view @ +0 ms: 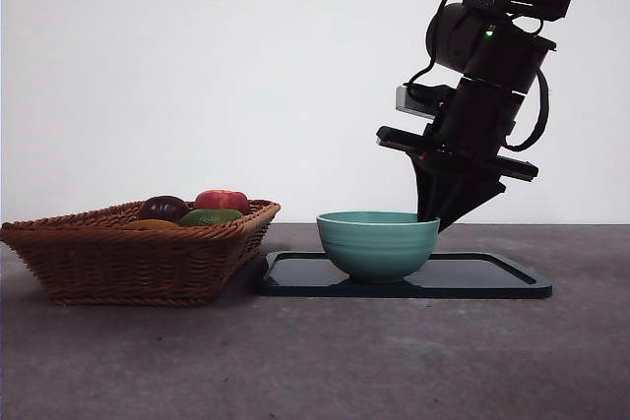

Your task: Pick up the wifruite, put it on the bowl, pick up the plate, put it on desk

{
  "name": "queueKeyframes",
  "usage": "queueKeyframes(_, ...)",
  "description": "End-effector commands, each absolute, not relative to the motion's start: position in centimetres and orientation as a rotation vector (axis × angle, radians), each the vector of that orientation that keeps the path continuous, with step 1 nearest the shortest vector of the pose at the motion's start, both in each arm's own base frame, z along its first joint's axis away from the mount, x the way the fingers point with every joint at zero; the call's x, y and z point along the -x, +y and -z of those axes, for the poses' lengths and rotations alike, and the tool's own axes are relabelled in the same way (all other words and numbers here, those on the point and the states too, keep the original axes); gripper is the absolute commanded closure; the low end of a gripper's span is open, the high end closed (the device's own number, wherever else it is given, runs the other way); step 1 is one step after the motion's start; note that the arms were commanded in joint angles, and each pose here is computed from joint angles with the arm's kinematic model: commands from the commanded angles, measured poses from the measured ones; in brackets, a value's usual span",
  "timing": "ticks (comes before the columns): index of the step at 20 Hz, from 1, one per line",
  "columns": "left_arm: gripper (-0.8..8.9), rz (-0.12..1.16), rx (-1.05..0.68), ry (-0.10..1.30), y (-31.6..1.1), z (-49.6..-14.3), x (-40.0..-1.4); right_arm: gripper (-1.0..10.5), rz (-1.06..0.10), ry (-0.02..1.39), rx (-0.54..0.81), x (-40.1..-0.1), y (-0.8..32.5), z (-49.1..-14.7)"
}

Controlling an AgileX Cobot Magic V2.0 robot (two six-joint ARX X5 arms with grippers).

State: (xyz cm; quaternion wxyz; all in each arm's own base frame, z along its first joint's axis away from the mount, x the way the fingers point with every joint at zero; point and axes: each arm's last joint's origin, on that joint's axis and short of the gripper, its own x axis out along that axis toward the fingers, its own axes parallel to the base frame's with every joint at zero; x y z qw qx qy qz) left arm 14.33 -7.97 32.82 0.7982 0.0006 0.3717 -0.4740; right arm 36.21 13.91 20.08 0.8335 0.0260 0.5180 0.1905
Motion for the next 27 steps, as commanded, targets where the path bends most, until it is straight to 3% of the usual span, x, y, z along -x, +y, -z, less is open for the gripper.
queueKeyframes(1,4.42,1.033,-0.009,0.779,-8.1,-33.1,-14.4,9.4,-0.414,1.077,-0.051,-36.7,14.3,-20.3)
queueKeyframes(8,4.42,1.033,-0.009,0.779,-8.1,-33.1,-14.4,9.4,-0.430,0.941,-0.063,-35.4,13.7,-25.5)
queueKeyframes(15,4.42,1.034,-0.010,0.778,-8.1,-33.1,-14.4,9.4,-0.506,0.891,-0.031,-28.7,12.1,-32.9)
queueKeyframes(18,4.42,1.035,-0.012,0.777,-8.1,-33.1,-14.4,9.4,-0.551,0.912,0.016,-25.1,12.0,-34.4)
queueKeyframes(21,4.42,1.035,-0.012,0.777,-8.1,-33.1,-14.4,9.4,-0.600,0.913,0.040,-22.3,12.2,-33.6)
queueKeyframes(27,4.42,1.035,-0.012,0.777,-8.1,-33.1,-14.4,9.4,-0.661,0.975,0.060,-19.9,13.8,-27.5)
